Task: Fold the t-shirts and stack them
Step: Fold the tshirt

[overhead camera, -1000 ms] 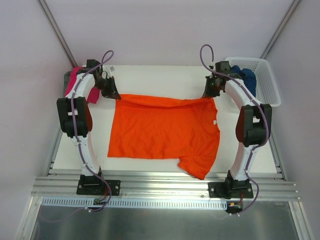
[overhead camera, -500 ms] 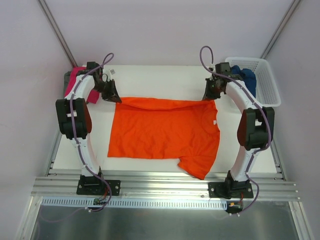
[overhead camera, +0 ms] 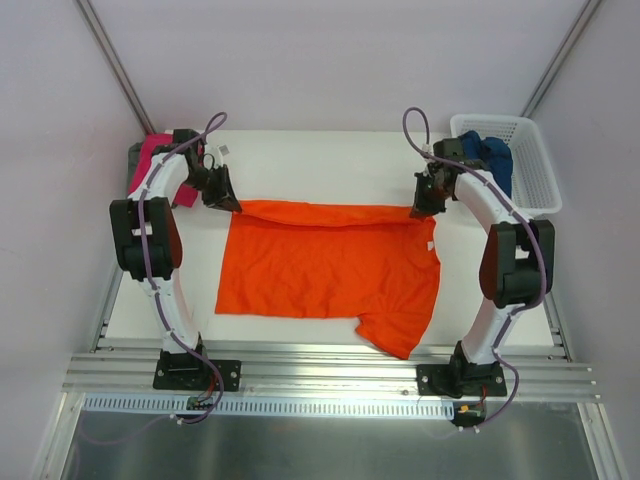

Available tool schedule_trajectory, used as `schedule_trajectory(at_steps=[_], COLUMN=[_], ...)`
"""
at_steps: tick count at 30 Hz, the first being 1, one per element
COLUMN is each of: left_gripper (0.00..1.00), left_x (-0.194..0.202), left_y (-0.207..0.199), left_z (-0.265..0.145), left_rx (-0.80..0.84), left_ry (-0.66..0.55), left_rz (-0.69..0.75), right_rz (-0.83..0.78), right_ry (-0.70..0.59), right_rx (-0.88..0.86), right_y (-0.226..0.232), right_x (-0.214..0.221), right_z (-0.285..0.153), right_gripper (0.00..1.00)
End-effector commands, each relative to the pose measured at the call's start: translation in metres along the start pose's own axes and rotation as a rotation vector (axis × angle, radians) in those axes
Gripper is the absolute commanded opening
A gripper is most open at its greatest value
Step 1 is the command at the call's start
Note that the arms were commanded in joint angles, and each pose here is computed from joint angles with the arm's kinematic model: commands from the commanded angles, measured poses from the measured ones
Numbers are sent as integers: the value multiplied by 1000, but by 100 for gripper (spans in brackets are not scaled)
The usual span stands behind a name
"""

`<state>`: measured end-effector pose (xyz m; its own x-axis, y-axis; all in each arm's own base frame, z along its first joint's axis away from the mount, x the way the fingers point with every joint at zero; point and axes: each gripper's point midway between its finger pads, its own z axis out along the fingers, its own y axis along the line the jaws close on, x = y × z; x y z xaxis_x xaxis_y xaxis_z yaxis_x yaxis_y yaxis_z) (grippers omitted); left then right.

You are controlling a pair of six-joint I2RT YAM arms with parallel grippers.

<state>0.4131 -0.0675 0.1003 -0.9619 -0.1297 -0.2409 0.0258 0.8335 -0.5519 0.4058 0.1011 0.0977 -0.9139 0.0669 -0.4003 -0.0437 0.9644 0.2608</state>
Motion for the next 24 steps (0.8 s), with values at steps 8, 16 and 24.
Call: schedule_trajectory(at_steps=[8,16,24], left_gripper=[0,0,0], left_x=[1,9,16], left_y=[6,9,8], left_z=[-15,-13,-10], left_rx=[-31,-34,-20], left_ry=[-23,-6,12], left_rz=[13,0,-9], right_rz=[31,42,47], right_ry=[-40,-34,-1], right_rx=[40,33,11], right_y=[-17,-22,-18], right_x=[8,10,23], right_z=[-30,-30,-29], right_gripper=[1,1,0])
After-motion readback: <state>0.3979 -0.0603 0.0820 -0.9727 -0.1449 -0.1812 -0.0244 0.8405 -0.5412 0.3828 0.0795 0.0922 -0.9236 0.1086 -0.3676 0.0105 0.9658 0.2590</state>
